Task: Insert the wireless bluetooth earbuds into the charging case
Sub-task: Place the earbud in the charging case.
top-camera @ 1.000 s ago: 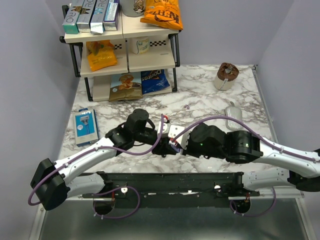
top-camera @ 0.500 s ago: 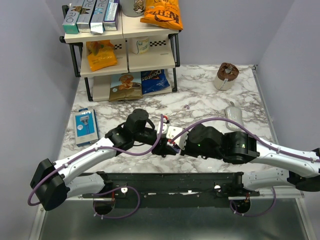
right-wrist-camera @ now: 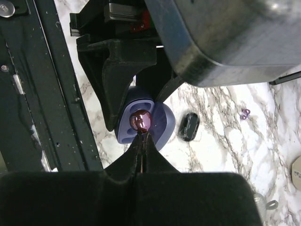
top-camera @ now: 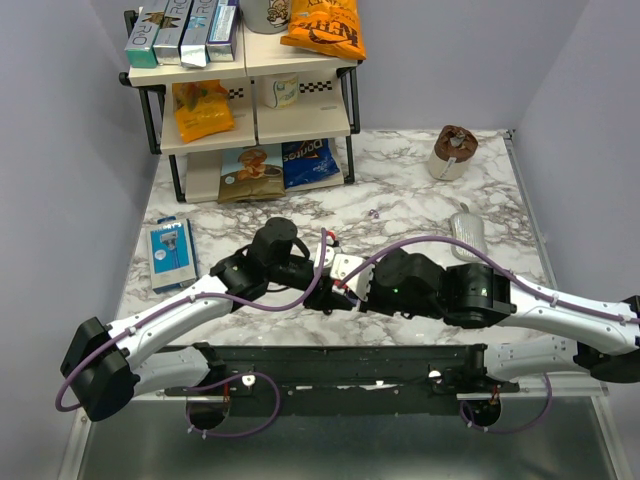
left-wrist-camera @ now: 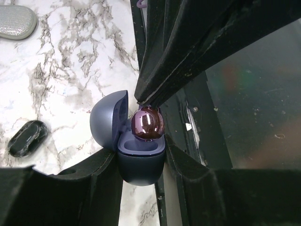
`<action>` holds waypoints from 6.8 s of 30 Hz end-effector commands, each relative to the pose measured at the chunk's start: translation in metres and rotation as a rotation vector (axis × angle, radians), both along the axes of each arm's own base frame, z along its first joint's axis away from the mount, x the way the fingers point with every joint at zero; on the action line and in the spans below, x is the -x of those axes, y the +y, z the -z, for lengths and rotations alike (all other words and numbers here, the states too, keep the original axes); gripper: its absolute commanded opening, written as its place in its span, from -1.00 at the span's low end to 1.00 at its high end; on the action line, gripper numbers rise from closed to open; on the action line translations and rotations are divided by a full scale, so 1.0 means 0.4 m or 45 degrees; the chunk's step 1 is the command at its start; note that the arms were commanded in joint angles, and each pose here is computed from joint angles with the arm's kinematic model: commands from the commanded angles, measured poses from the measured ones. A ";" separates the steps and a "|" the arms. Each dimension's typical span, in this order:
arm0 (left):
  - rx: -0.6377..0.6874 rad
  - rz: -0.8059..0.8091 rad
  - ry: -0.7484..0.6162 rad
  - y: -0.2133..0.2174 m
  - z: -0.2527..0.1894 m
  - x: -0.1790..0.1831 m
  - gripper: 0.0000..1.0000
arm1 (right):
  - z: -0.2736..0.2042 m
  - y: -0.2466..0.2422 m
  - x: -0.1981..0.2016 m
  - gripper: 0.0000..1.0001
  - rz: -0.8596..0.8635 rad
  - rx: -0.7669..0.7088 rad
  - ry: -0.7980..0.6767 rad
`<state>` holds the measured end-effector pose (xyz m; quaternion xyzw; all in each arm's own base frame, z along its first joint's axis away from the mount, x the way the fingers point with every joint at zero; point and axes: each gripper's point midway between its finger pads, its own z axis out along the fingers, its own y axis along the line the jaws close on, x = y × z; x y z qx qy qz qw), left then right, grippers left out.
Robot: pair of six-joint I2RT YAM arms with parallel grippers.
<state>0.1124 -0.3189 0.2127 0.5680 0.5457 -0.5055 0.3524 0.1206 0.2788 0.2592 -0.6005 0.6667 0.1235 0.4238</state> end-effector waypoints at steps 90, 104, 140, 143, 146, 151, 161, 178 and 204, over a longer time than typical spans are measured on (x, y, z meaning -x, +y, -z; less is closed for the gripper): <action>0.417 -0.236 -0.082 -0.019 -0.158 -0.045 -1.00 | -0.112 0.007 0.024 -0.43 0.318 -0.635 0.256; 0.407 -0.210 -0.076 -0.014 -0.148 -0.022 -1.00 | -0.118 -0.011 -0.023 -0.55 0.442 -0.646 0.167; 0.364 -0.194 -0.102 -0.039 -0.126 -0.007 -1.00 | -0.157 -0.001 -0.027 -0.44 0.368 -0.633 0.137; 0.364 -0.200 -0.106 -0.038 -0.126 -0.009 -1.00 | -0.158 -0.013 -0.027 -0.41 0.378 -0.629 0.130; 0.363 -0.199 -0.109 -0.037 -0.124 -0.009 -1.00 | -0.160 -0.021 -0.030 -0.40 0.389 -0.636 0.122; 0.369 -0.194 -0.105 -0.039 -0.129 -0.008 -1.00 | -0.164 -0.028 -0.046 -0.44 0.438 -0.643 0.094; 0.379 -0.189 -0.096 -0.036 -0.136 -0.002 -1.00 | -0.144 -0.008 -0.047 -0.48 0.427 -0.612 0.100; 0.379 -0.204 -0.118 -0.036 -0.139 -0.010 -1.00 | -0.107 0.023 -0.013 -0.49 0.314 -0.544 0.163; 0.393 -0.229 -0.129 -0.033 -0.138 -0.015 -1.00 | -0.123 0.000 -0.021 -0.27 0.368 -0.562 0.161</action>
